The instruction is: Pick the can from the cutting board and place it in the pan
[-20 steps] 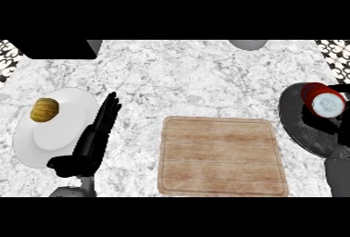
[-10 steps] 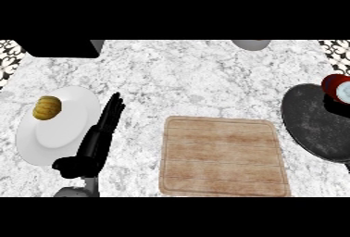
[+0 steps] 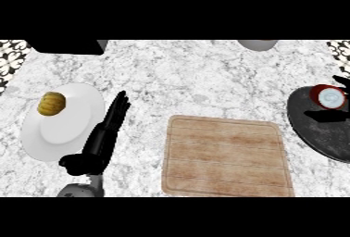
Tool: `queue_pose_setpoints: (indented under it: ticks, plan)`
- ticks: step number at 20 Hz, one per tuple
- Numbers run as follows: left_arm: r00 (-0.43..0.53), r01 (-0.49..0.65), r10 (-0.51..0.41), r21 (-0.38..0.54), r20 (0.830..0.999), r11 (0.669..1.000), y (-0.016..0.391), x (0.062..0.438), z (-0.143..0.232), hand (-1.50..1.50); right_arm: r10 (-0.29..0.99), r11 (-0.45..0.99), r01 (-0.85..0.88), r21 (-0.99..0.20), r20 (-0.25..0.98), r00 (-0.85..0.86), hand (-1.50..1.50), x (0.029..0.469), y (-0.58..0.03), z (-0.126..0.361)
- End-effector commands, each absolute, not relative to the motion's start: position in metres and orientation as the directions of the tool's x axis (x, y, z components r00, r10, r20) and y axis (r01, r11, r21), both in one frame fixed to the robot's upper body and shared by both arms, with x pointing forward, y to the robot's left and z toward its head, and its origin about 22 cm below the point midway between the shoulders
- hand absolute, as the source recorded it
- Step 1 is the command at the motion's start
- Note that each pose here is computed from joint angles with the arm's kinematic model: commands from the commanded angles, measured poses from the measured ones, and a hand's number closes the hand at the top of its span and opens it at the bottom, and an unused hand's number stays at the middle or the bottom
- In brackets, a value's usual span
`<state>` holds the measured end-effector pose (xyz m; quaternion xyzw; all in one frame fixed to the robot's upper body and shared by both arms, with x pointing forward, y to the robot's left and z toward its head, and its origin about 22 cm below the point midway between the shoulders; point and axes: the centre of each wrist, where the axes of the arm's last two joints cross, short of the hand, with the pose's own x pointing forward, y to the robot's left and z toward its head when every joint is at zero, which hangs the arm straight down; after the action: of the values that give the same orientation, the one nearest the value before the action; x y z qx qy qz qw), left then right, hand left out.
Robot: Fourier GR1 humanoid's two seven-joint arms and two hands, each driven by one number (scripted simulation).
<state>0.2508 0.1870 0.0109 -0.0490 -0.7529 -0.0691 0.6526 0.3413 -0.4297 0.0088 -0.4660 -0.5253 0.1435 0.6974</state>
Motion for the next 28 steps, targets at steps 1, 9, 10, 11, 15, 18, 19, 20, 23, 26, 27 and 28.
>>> queue_pose_setpoints:
  ticks: [1,9,10,11,15,18,19,20,23,26,27,28]
  plan:
    - [-0.137,0.164,-0.018,0.041,0.99,0.986,0.193,0.251,0.009,0.0,0.664,0.592,0.277,-0.757,0.652,0.366,-1.5,0.347,-0.424,0.0]
    - [-0.136,0.128,-0.03,0.048,0.99,0.991,0.2,0.263,0.001,0.0,0.505,0.69,0.541,-0.481,0.855,0.117,-1.5,0.342,-0.447,0.018]
    - [-0.143,0.147,-0.026,0.047,0.989,0.988,0.192,0.25,0.013,0.0,0.485,0.687,0.561,-0.462,0.866,0.12,-1.5,0.335,-0.451,0.01]
    - [-0.139,0.141,-0.031,0.051,0.99,0.989,0.208,0.25,0.013,0.0,0.454,0.708,0.554,-0.439,0.883,0.12,-1.5,0.332,-0.462,0.017]
    - [-0.126,0.121,-0.019,0.034,0.992,0.992,0.201,0.25,0.016,0.0,0.349,0.784,0.525,-0.33,0.935,0.066,-1.5,0.299,-0.487,0.005]
    - [-0.128,0.096,-0.036,0.049,0.991,0.994,0.206,0.258,0.01,0.0,0.279,0.852,0.459,-0.252,0.96,0.008,-1.5,0.273,-0.507,-0.002]
    - [-0.119,0.116,-0.03,0.044,0.992,0.992,0.199,0.251,0.025,0.0,0.257,0.858,0.462,-0.224,0.966,-0.008,-1.5,0.257,-0.517,-0.006]
    - [-0.131,0.126,-0.019,0.035,0.991,0.991,0.214,0.242,0.017,0.0,0.248,0.884,0.41,-0.223,0.969,-0.008,-1.5,0.267,-0.522,0.013]
    - [-0.111,0.109,-0.041,0.053,0.993,0.993,0.214,0.237,-0.004,0.0,0.258,0.909,0.345,-0.234,0.966,-0.025,-1.5,0.239,-0.54,0.014]
    - [-0.119,0.116,-0.048,0.062,0.992,0.991,0.188,0.243,0.007,0.0,0.245,0.922,0.324,-0.214,0.968,-0.059,-1.5,0.211,-0.547,-0.002]
    - [-0.125,0.111,-0.033,0.047,0.992,0.993,0.217,0.244,0.008,0.0,0.262,0.921,0.314,-0.231,0.963,-0.06,-1.5,0.204,-0.544,-0.012]
    - [-0.135,0.126,-0.035,0.053,0.99,0.991,0.213,0.24,0.008,0.0,0.264,0.914,0.335,-0.23,0.963,-0.06,-1.5,0.193,-0.55,-0.013]
